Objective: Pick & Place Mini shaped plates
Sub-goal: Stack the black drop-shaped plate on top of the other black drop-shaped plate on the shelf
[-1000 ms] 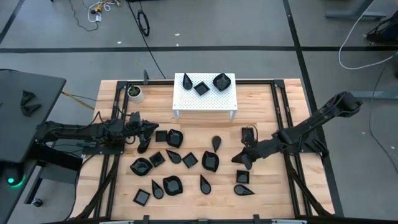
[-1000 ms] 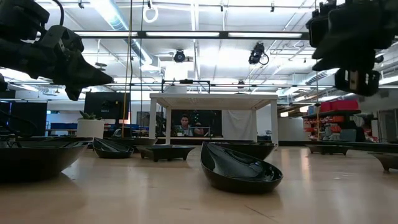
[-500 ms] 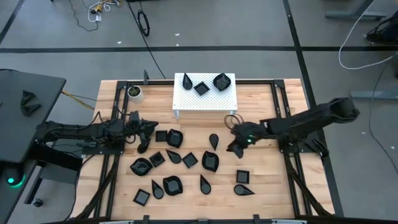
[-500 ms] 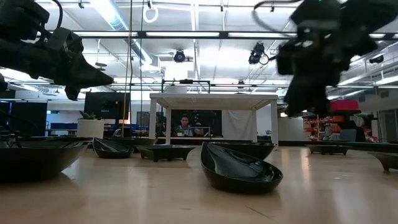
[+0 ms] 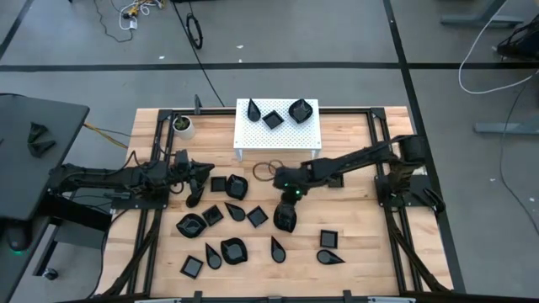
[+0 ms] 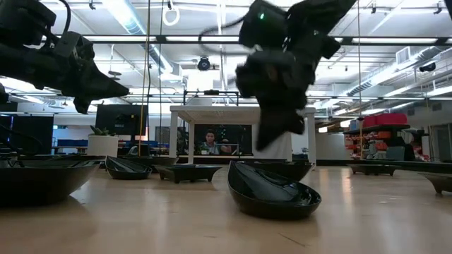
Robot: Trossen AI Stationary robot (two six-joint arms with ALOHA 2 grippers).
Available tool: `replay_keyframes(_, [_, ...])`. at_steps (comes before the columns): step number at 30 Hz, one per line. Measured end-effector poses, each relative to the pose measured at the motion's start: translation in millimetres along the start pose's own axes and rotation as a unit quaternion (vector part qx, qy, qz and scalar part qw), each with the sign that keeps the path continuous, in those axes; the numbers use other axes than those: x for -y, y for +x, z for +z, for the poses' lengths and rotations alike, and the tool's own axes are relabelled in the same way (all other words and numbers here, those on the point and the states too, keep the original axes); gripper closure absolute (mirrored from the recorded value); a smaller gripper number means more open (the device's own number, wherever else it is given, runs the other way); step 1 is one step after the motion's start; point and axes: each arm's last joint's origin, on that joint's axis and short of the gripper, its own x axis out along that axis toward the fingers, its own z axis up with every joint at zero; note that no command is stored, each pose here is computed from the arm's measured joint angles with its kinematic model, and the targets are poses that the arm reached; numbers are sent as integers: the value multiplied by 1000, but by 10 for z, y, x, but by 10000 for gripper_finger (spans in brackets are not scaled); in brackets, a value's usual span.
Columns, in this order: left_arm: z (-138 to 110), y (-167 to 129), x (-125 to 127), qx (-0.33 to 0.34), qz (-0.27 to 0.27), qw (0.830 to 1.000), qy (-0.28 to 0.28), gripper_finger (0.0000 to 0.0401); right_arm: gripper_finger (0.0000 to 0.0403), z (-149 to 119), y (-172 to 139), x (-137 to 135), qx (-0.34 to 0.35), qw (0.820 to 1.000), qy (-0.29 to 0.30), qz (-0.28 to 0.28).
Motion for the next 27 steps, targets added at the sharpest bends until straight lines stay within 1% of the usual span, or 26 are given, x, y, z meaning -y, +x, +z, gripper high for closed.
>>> replay_keyframes(2, [-2,0,-1,-1,0,1000,0,394,394,-61,38,51,-36,999,21,-33])
replay_keyframes(4, [-3,0,-1,-1,0,1000,1,394,393,-140,-5,119,-59,991,63,-99])
replay_keyframes(6, [-3,0,-1,-1,1,1000,0,394,398,-243,-137,154,-77,978,93,-171])
replay_keyframes(7, [-3,0,-1,-1,1,1000,1,394,399,-275,-217,146,-75,973,98,-194])
replay_keyframes(10, [-2,0,-1,-1,0,1000,0,394,396,-362,-462,93,-58,964,115,-233])
replay_keyframes(12, [-2,0,-1,-1,0,1000,0,394,391,-401,-569,65,-27,963,127,-237])
replay_keyframes(14, [-1,0,0,0,0,1000,0,394,384,-456,-604,71,7,962,129,-240])
replay_keyframes(18, [-2,0,-1,-1,0,1000,1,394,361,-551,-497,195,59,966,136,-211])
replay_keyframes(21, [-3,0,-1,-2,1,1000,1,394,325,-568,-378,348,89,970,127,-189])
replay_keyframes(25, [-6,0,4,-6,-9,1000,2,394,266,-542,-308,534,114,974,102,-165])
replay_keyframes(27, [-9,0,9,-10,-17,1000,2,394,241,-539,-305,606,112,974,113,-163])
